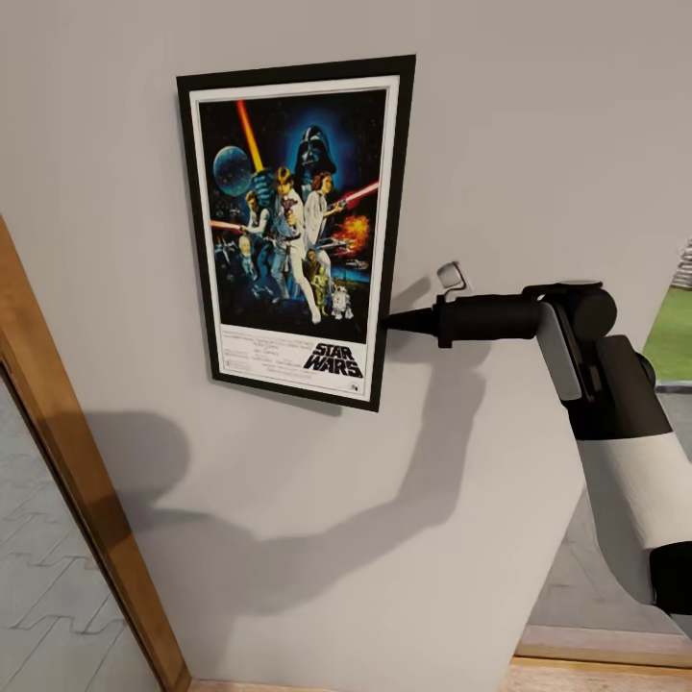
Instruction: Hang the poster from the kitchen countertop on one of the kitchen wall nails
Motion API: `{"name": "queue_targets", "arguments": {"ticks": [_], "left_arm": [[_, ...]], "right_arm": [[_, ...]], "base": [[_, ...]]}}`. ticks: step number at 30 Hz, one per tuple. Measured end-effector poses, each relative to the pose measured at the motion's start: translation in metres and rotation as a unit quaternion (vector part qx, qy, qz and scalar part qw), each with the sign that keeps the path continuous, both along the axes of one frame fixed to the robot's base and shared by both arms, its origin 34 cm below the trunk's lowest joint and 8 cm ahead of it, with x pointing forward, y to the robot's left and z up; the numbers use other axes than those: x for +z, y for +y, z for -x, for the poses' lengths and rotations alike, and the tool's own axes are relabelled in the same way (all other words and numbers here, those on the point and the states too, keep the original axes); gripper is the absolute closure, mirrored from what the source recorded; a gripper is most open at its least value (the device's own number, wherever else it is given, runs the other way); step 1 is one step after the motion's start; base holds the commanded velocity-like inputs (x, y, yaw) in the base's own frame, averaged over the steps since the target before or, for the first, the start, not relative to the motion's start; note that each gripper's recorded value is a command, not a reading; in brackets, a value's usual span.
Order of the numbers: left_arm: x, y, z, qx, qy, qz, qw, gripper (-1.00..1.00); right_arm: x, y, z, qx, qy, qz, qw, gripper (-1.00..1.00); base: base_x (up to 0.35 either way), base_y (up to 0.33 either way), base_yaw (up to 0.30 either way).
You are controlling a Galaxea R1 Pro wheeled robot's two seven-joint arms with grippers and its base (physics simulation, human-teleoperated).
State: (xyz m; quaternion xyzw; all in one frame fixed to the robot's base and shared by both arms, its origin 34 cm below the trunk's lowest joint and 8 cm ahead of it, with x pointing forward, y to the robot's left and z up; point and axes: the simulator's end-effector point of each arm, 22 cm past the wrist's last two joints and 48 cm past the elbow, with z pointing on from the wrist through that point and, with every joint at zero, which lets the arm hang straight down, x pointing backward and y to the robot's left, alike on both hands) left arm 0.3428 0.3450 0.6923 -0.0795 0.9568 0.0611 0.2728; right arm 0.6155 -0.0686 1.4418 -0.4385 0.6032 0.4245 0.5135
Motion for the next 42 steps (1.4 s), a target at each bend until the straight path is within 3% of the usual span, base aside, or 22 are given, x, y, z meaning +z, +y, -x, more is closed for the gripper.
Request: {"name": "queue_targets", "arguments": {"ticks": [37, 42], "left_arm": [[0.0, 0.0, 0.0, 0.0, 0.0, 0.0, 1.0, -1.0], [0.0, 0.0, 0.0, 0.0, 0.0, 0.0, 1.0, -1.0]], "right_arm": [[-0.002, 0.0, 0.0, 0.0, 0.002, 0.0, 1.0, 1.0], [-0.011, 0.001, 0.004, 0.012, 0.011, -0.001, 0.9999, 1.0]], "base": [[0.0, 0.0, 0.0], [0.0, 0.0, 0.0]]}}
